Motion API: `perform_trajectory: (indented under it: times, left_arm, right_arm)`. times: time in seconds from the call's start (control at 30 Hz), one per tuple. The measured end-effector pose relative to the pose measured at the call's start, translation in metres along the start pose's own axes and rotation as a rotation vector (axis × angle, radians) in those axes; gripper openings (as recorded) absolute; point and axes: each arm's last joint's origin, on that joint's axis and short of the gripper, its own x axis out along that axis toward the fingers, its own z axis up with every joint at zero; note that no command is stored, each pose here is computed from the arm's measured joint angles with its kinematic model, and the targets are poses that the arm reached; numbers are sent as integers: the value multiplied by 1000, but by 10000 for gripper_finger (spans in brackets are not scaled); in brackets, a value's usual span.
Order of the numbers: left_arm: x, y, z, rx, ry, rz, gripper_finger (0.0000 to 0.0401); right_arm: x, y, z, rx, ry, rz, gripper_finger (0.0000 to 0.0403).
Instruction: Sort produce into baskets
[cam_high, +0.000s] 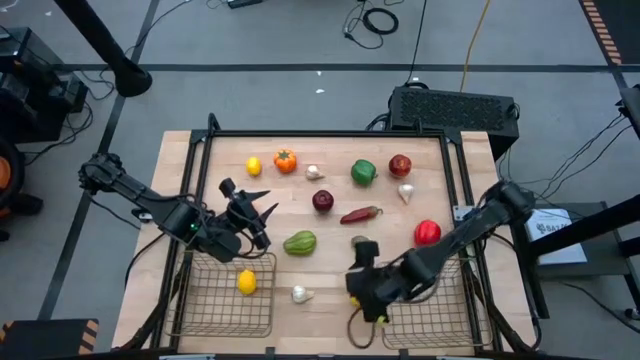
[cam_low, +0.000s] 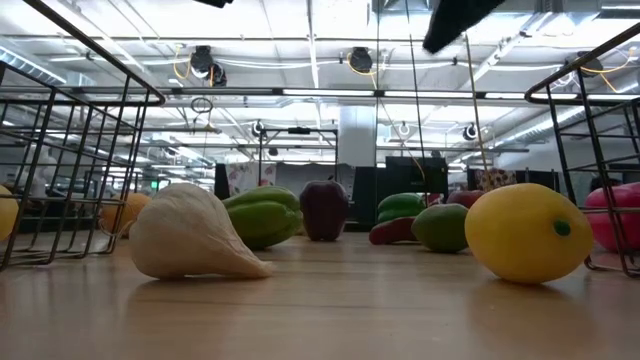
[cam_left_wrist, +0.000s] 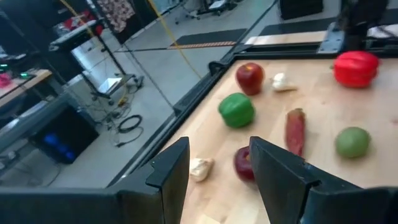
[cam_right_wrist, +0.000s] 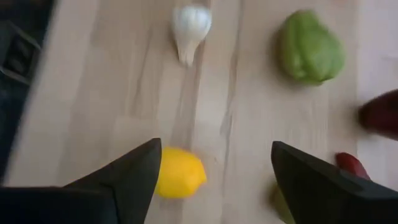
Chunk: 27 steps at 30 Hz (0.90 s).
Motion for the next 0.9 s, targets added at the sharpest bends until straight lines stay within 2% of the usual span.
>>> perform_trajectory:
  times: [0.07, 0.2, 0.37, 0.6, 0.77, 0.83, 0.9]
  left_arm:
    - [0, 0, 0, -5, 0, -7, 174]
    - [0, -1, 0, -5, 7, -24, 174]
    - [0, -1, 0, -2, 8, -27, 174]
    - [0, -1, 0, 6, 8, -27, 174]
    - [0, -1, 0, 6, 8, -27, 174]
    - [0, -1, 0, 6, 8, -27, 174]
    - [0, -1, 0, 6, 8, -27, 174]
  right_arm:
    - [14, 7, 4, -84, 81, 24, 297]
    - [40, 21, 7, -230, 197, 145, 297]
    - [54, 21, 8, -358, 295, 143, 298]
    - [61, 11, 13, -360, 309, 172, 298]
    - [67, 3, 22, -184, 271, 213, 298]
    - [66, 0, 24, -194, 266, 210, 298]
    - [65, 0, 23, -256, 278, 216, 298]
